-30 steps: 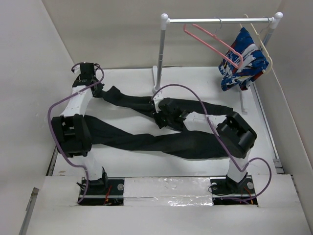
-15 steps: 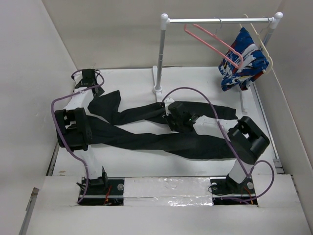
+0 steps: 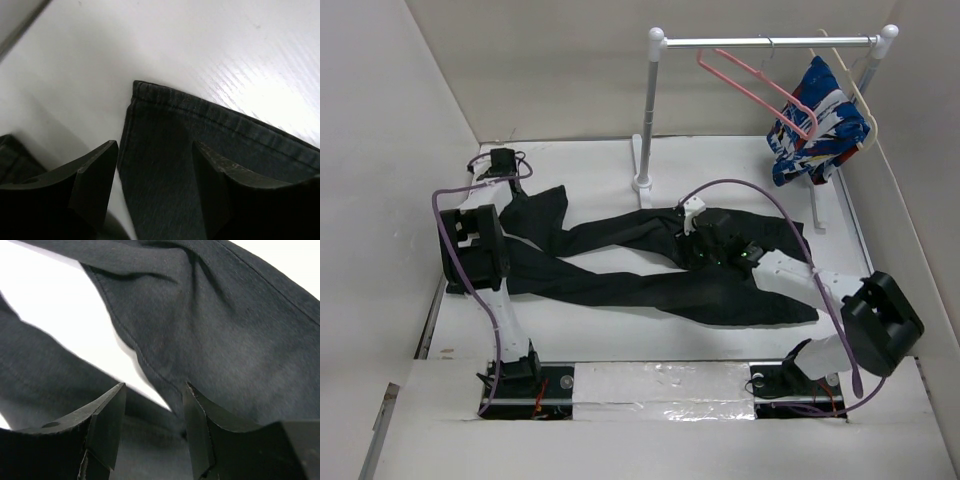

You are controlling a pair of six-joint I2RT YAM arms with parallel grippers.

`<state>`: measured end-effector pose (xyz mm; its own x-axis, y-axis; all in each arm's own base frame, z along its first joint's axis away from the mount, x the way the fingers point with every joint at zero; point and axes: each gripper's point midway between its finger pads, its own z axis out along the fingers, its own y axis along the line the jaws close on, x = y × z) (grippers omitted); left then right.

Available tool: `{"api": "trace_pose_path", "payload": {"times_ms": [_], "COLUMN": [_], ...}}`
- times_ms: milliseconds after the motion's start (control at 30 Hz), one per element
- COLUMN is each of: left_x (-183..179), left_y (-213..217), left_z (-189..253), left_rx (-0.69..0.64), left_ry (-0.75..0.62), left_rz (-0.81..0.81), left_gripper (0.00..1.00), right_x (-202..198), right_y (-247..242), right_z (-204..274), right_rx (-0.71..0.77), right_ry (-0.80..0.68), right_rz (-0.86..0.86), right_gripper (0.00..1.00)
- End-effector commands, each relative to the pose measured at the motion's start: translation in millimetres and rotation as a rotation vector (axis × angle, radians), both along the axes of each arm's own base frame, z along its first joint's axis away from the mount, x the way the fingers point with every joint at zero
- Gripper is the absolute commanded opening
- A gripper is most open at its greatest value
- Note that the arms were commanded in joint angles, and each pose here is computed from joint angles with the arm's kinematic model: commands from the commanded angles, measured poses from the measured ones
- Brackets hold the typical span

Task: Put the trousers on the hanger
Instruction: Flatten out the trousers at the center of the board.

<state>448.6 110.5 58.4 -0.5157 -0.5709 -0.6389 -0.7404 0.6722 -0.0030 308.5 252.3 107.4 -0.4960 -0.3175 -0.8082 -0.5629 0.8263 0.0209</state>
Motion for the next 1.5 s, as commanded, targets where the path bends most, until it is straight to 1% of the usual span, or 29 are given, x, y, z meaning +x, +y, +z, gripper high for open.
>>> {"api": "trace_pose_path", "payload": {"times_ms": [0, 200, 300, 333, 367, 400, 433, 500, 533, 600, 633, 700, 733, 800, 833, 867, 900, 933, 967, 1000, 1100, 1133, 1167, 1233, 1300, 1333, 1400, 1433, 1467], "left_x": [9.9, 16.8, 13.1, 13.7, 10.4, 10.1, 10.4, 13.7, 20.1, 26.1, 29.4, 26.9, 20.6, 6.2, -6.8, -16.4, -28.9, -43.8, -52.8, -57.0, -54.2, -49.6, -45.9, -42.0, -41.7, -43.0, -41.3, -36.8, -33.5], "left_y": [4.2, 10.9, 7.1, 7.5, 7.9, 7.8, 13.6, 13.9, 15.0, 8.2, 6.2, -2.4, -5.1, -10.2, -13.1, -14.0, -15.4, -16.5, -14.2, -13.9, -11.9, -10.6, -11.2, -11.6, -11.4, -10.4, -8.5, -9.4, -9.6], "left_z": [2.1, -14.0, -33.9, -37.4, -41.1, -42.5, -38.2, -24.4, 2.4, 35.0, 77.0, 114.6, 156.2, 181.9, 229.2, 244.9, 232.2, 269.2, 259.8, 263.9, 261.2, 246.5, 241.5, 230.2, 231.1, 236.8, 249.5, 242.9, 237.3], "left_rx": [0.024, -0.061, -0.089, -0.088, -0.085, -0.086, -0.088, -0.088, -0.078, -0.104, -0.101, -0.131, -0.125, -0.133, -0.123, -0.114, -0.112, -0.096, -0.086, -0.08, -0.083, -0.091, -0.098, -0.112, -0.12, -0.116, -0.103, -0.115, -0.124], "left_ry": [0.017, -0.021, 0.024, 0.022, 0.03, 0.03, 0.014, -0.022, -0.094, -0.193, -0.299, -0.404, -0.503, -0.583, -0.723, -0.786, -0.788, -0.92, -0.921, -0.938, -0.902, -0.856, -0.845, -0.816, -0.828, -0.843, -0.875, -0.844, -0.806], "left_rz": [-0.005, 0.017, 0.021, 0.023, 0.028, 0.031, 0.041, 0.05, 0.049, 0.028, 0.021, 0.003, -0.003, -0.003, -0.005, -0.003, 0.003, 0.006, 0.028, 0.031, 0.046, 0.057, 0.052, 0.058, 0.069, 0.075, 0.074, 0.073, 0.074], "left_gripper": [0.57, 0.47, 0.46, 0.43, 0.24, 0.09, 0.0, 0.0, 0.0, 0.0, 0.0, 0.0, 0.0, 0.0, 0.0, 0.0, 0.0, 0.0, 0.0, 0.0, 0.0, 0.0, 0.0, 0.0, 0.0, 0.0, 0.0, 0.0, 0.0], "right_x": [2.7, -2.5, 0.6, 4.8, 4.9, 6.0, 11.8, 12.3, 12.9, 16.6, 17.3, 27.5, 27.3, 33.7, 33.1, 28.9, 28.0, 26.0, 21.2, 18.5, 12.1, 10.5, 9.0, 9.0, 7.3, 12.3, 17.5, 27.9, 33.6], "right_y": [0.8, -3.3, -13.4, -19.9, -25.2, -30.7, -38.7, -49.7, -53.7, -66.8, -75.1, -105.5, -117.9, -152.2, -162.5, -170.9, -180.3, -196.7, -207.1, -216.1, -252.8, -261.7, -279.2, -291.9, -320.0, -327.1, -335.9, -336.9, -331.8], "right_z": [19.9, 26.2, 31.4, 33.3, 31.4, 37.4, 41.1, 43.7, 44.7, 46.1, 46.8, 43.2, 37.8, 32.4, 30.1, 26.2, 25.7, 22.7, 23.7, 22.8, 21.7, 19.7, 17.9, 13.5, 15.0, 5.3, -3.0, 2.7, -16.3], "right_rx": [0.079, 0.127, 0.148, 0.16, 0.163, 0.18, 0.199, 0.215, 0.224, 0.235, 0.242, 0.235, 0.239, 0.249, 0.268, 0.281, 0.292, 0.304, 0.314, 0.322, 0.356, 0.366, 0.367, 0.374, 0.382, 0.39, 0.429, 0.445, 0.447], "right_ry": [-0.058, -0.082, -0.099, -0.105, -0.103, -0.118, -0.131, -0.144, -0.146, -0.153, -0.16, -0.158, -0.138, -0.134, -0.125, -0.117, -0.116, -0.109, -0.119, -0.121, -0.145, -0.14, -0.146, -0.127, -0.143, -0.11, -0.071, -0.073, 0.008], "right_rz": [0.021, 0.021, -0.015, -0.038, -0.052, -0.067, -0.097, -0.127, -0.142, -0.187, -0.219, -0.333, -0.38, -0.488, -0.526, -0.545, -0.576, -0.634, -0.669, -0.704, -0.831, -0.866, -0.919, -0.95, -1.05, -1.072, -1.088, -1.063, -1.04], "right_gripper": [0.53, 0.5, 0.49, 0.49, 0.48, 0.48, 0.48, 0.47, 0.47, 0.49, 0.51, 0.55, 0.57, 0.64, 0.65, 0.65, 0.71, 0.75, 0.78, 0.82, 0.9, 0.9, 0.9, 0.91, 0.94, 0.94, 0.94, 0.94, 0.95]}}
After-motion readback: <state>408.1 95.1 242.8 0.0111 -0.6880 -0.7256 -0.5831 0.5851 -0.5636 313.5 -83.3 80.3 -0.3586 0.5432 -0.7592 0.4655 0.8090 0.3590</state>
